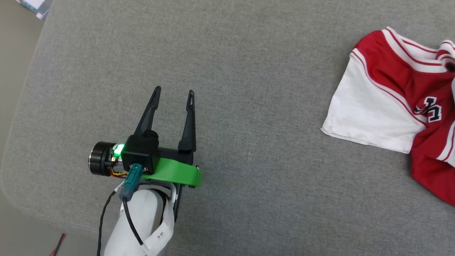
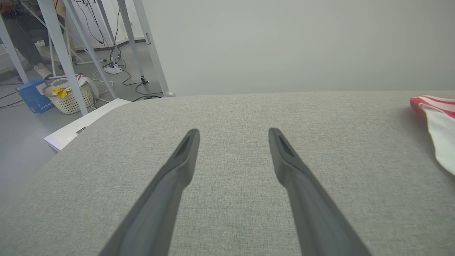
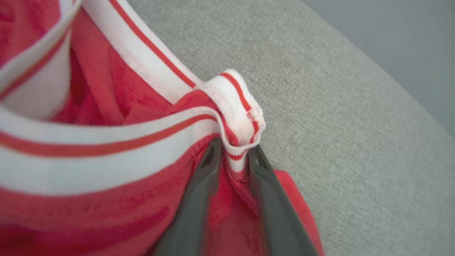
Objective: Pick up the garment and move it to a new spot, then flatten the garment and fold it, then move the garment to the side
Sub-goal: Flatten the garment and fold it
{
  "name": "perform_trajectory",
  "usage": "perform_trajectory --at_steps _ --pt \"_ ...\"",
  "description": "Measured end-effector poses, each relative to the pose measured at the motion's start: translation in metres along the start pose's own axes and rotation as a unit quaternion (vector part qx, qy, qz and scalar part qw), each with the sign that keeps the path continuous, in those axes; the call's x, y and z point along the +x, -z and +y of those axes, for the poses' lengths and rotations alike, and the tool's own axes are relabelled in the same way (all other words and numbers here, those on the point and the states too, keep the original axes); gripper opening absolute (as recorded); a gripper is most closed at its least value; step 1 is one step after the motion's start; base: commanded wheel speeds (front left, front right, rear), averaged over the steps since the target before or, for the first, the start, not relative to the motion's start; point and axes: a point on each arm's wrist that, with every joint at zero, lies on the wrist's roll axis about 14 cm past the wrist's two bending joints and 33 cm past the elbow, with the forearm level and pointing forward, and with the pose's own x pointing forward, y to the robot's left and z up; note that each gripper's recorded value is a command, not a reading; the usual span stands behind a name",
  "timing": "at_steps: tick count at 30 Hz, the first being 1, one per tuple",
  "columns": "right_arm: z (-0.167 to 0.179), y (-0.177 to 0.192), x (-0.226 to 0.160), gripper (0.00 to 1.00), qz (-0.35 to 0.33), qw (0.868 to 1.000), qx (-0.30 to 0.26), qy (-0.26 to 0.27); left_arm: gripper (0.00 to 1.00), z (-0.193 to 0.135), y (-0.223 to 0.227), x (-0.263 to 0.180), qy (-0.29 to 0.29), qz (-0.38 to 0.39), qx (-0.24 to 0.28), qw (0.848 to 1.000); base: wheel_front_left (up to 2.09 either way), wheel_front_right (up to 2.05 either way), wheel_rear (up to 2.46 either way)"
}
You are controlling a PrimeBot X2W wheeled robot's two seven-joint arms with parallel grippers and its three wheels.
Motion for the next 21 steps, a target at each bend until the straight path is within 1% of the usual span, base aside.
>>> perform_trajectory --at_steps 4,8,12,14,18,21 --pt "0.002 -0.019 -0.018 1.00 -0.082 0.997 0.002 0.001 1.00 0.001 -0.009 -0.001 -0.001 -0.012 0.003 1.000 0.00 0.00 0.00" --pt "-0.010 -0.038 -0.045 1.00 -0.170 0.985 0.017 0.024 1.00 0.000 -0.018 -0.002 0.005 -0.024 0.002 1.000 0.00 0.00 0.00" --pt "-0.016 -0.047 -0.076 1.00 -0.250 0.966 0.044 0.049 1.00 -0.005 -0.032 0.002 0.020 -0.045 0.004 0.999 0.00 0.00 0.00" --pt "-0.018 -0.048 -0.093 1.00 -0.286 0.954 0.062 0.063 1.00 -0.009 -0.039 0.004 0.032 -0.056 0.004 0.998 0.00 0.00 0.00" --pt "-0.023 -0.046 -0.126 1.00 -0.342 0.931 0.081 0.099 1.00 -0.018 -0.064 0.016 0.058 -0.092 -0.003 0.994 0.00 0.00 0.00" --pt "-0.017 -0.039 -0.150 1.00 -0.373 0.915 0.095 0.121 1.00 -0.031 -0.083 0.028 0.095 -0.117 -0.005 0.989 0.00 0.00 0.00"
